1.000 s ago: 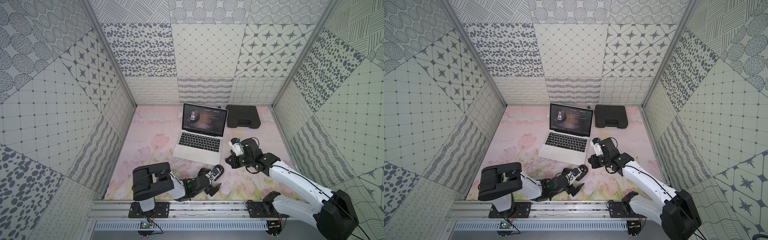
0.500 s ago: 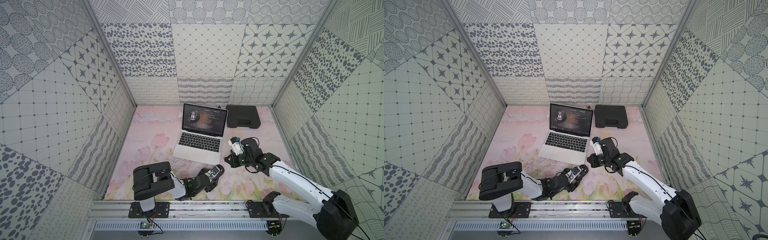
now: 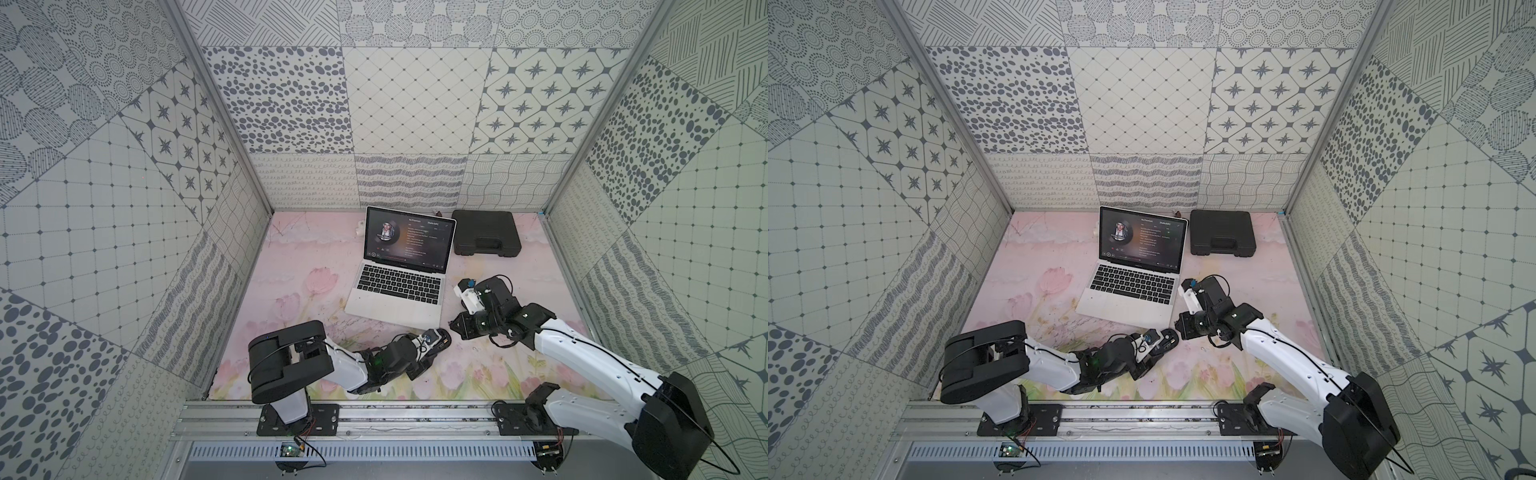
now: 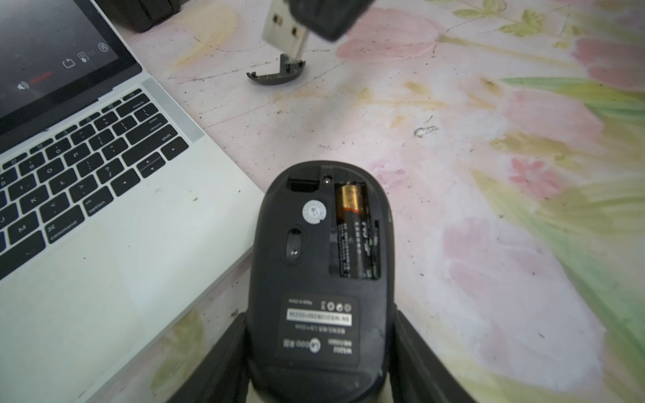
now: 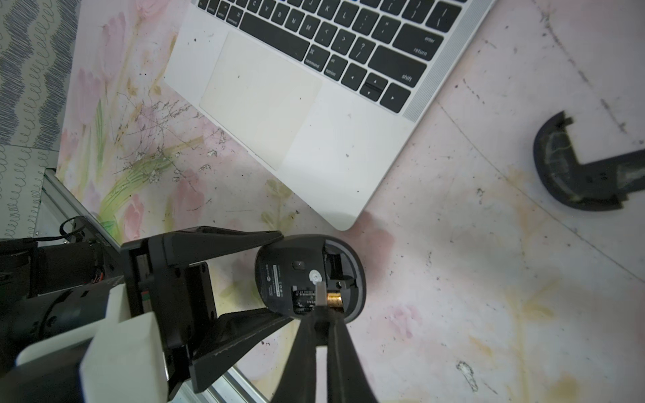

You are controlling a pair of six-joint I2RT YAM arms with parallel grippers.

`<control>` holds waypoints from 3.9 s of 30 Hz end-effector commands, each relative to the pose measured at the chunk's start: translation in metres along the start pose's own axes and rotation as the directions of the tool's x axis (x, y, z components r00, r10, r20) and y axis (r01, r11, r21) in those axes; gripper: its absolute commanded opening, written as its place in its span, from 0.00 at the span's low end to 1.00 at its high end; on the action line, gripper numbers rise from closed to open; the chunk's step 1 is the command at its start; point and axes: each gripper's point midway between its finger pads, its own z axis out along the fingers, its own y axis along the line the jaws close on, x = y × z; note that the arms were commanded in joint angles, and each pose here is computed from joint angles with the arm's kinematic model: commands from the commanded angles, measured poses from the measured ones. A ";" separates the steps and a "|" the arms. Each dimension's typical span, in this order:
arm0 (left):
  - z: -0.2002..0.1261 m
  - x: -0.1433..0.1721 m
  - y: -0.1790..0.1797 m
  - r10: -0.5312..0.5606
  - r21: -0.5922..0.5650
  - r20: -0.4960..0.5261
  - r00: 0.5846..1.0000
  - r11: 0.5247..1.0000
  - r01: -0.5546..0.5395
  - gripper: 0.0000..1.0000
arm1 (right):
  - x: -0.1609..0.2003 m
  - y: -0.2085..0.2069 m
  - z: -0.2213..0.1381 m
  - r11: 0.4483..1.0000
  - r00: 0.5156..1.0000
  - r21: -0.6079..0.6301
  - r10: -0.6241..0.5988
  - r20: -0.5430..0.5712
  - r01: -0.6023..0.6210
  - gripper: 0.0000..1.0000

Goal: Remove the wireless mouse receiver from the laptop
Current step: Insert the USB plug into the mouse.

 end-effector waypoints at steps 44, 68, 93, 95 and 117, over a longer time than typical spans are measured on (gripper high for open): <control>-0.027 0.023 -0.005 0.199 0.169 -0.250 0.948 0.973 -0.160 0.15 | 0.034 0.028 0.036 0.999 0.951 -0.022 -0.042 -0.307 0.037 0.00; -0.029 0.019 -0.006 0.184 0.169 -0.233 0.955 0.975 -0.147 0.12 | 0.034 0.020 0.054 0.999 0.940 0.038 0.001 -0.343 0.013 0.00; -0.029 0.019 -0.006 0.179 0.167 -0.234 0.956 0.976 -0.142 0.09 | 0.044 0.009 0.064 0.998 0.923 0.070 0.031 -0.382 -0.005 0.00; -0.029 0.018 -0.006 0.179 0.168 -0.232 0.956 0.976 -0.142 0.09 | 0.044 0.009 0.064 0.998 0.923 0.070 0.033 -0.383 -0.006 0.00; -0.028 0.018 -0.005 0.175 0.163 -0.232 0.957 0.977 -0.139 0.06 | 0.055 -0.001 0.068 0.996 0.919 0.089 0.048 -0.391 -0.014 0.00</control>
